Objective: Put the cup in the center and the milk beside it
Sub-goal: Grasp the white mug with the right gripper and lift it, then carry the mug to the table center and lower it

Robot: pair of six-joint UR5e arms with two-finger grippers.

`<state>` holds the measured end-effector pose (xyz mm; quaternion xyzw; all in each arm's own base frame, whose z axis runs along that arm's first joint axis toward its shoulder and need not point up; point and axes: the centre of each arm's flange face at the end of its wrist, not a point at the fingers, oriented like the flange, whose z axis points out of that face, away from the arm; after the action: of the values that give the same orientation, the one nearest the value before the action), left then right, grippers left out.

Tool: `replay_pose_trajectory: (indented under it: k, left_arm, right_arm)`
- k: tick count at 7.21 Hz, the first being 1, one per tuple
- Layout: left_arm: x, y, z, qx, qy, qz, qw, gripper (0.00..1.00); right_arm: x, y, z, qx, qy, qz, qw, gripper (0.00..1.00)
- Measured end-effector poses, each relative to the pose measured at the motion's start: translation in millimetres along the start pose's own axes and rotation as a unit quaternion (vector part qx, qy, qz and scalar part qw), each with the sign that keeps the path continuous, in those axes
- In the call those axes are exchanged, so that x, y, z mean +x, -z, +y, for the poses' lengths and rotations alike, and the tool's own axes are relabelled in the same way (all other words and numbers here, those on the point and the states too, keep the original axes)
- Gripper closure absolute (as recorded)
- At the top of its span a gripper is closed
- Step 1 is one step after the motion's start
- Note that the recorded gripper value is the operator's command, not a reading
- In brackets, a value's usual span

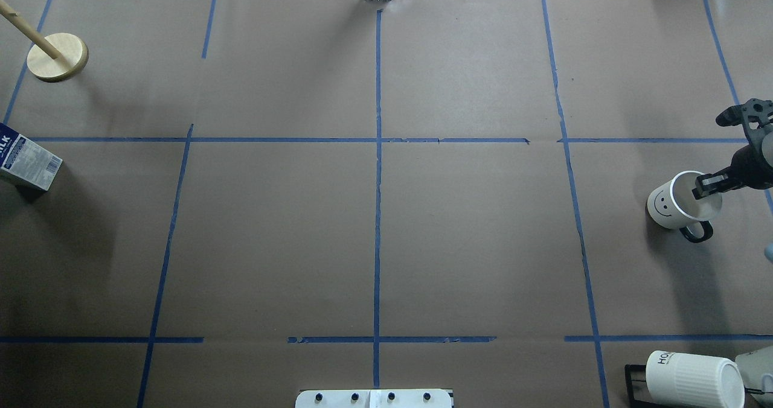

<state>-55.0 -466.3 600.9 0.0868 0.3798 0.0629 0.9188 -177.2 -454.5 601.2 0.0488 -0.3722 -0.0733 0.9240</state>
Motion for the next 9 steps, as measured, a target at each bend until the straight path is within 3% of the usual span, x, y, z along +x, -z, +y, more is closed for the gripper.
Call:
replay_pose_trajectory:
  k: [2,4,7,9]
  left_arm:
    - [0,0,0,0.000,0.000,0.000,1.0000,0.00]
    - [0,0,0,0.000,0.000,0.000,1.0000,0.00]
    - [1,1,0,0.001,-0.001,0.001,1.0000,0.00]
    - [1,1,1,0.001,-0.001,0.001,1.0000,0.00]
  right_arm:
    - [-12,12,-3,0.004,-0.004,-0.006,1.0000,1.00]
    - [-59,50,-28,0.009,-0.069,-0.017,0.9975,1.00]
    - [-189,81,-84,0.012,-0.133,-0.039,0.9903,1.00]
    - [-304,82,-113,0.009,-0.160,-0.021,0.9869,1.00]
